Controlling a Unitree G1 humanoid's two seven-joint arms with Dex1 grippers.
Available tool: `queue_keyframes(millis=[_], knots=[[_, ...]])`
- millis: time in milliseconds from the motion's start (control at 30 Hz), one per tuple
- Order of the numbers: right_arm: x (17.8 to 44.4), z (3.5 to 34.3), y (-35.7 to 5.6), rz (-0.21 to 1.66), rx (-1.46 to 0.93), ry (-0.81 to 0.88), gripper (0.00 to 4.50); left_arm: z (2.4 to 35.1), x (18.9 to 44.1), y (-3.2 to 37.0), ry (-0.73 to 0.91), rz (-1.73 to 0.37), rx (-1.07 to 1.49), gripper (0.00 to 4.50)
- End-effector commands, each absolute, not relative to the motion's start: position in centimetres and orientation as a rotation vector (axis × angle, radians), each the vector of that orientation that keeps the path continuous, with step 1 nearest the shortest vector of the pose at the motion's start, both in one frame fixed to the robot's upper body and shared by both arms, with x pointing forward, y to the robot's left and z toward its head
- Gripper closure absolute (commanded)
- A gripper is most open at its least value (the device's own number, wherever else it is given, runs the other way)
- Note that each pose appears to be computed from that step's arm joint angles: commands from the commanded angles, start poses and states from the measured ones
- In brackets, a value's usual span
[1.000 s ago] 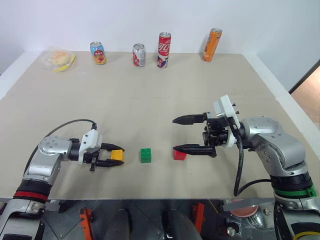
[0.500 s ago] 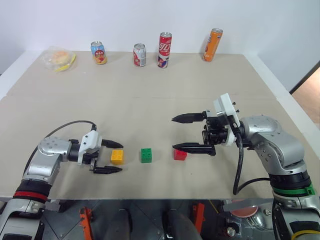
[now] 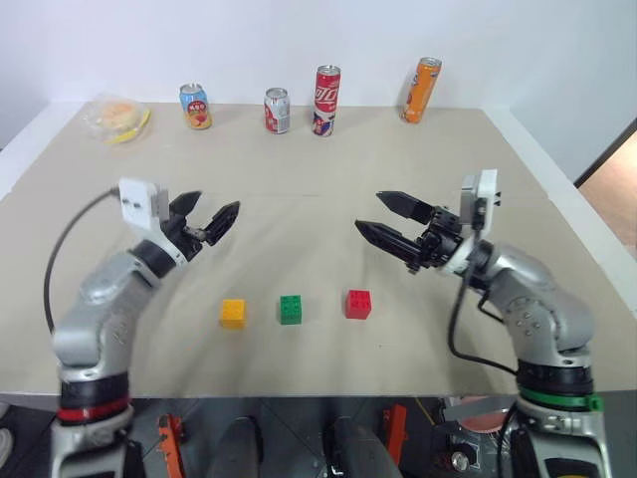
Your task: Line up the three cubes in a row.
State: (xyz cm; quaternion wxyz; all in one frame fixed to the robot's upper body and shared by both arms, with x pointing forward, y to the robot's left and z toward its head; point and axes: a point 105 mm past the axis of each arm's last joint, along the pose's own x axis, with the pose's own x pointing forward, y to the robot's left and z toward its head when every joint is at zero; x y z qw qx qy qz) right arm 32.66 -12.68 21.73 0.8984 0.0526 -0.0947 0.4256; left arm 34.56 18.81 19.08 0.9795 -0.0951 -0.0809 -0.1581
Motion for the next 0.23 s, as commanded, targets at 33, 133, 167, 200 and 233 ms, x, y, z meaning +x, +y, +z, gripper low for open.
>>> queue_keyframes(millis=[33,133,167,200,233], knots=[[34.5,20.4,-15.0,0.549,0.091,-0.242,0.00,19.5,33.1,22.4,-0.249,0.065,-0.126,0.01],[35.2,17.9,-16.1,0.344,0.107,-0.241,0.00,16.9,32.4,24.0,-0.219,0.242,-0.118,0.01],[35.4,17.1,-16.1,0.302,0.094,-0.239,0.00,16.0,32.4,24.7,-0.203,0.291,-0.118,0.01],[35.6,16.4,-16.2,0.269,0.095,-0.235,0.00,15.4,32.4,24.9,-0.192,0.308,-0.117,0.01],[35.8,15.8,-16.2,0.240,0.105,-0.227,0.00,15.1,32.5,24.9,-0.192,0.316,-0.095,0.01]])
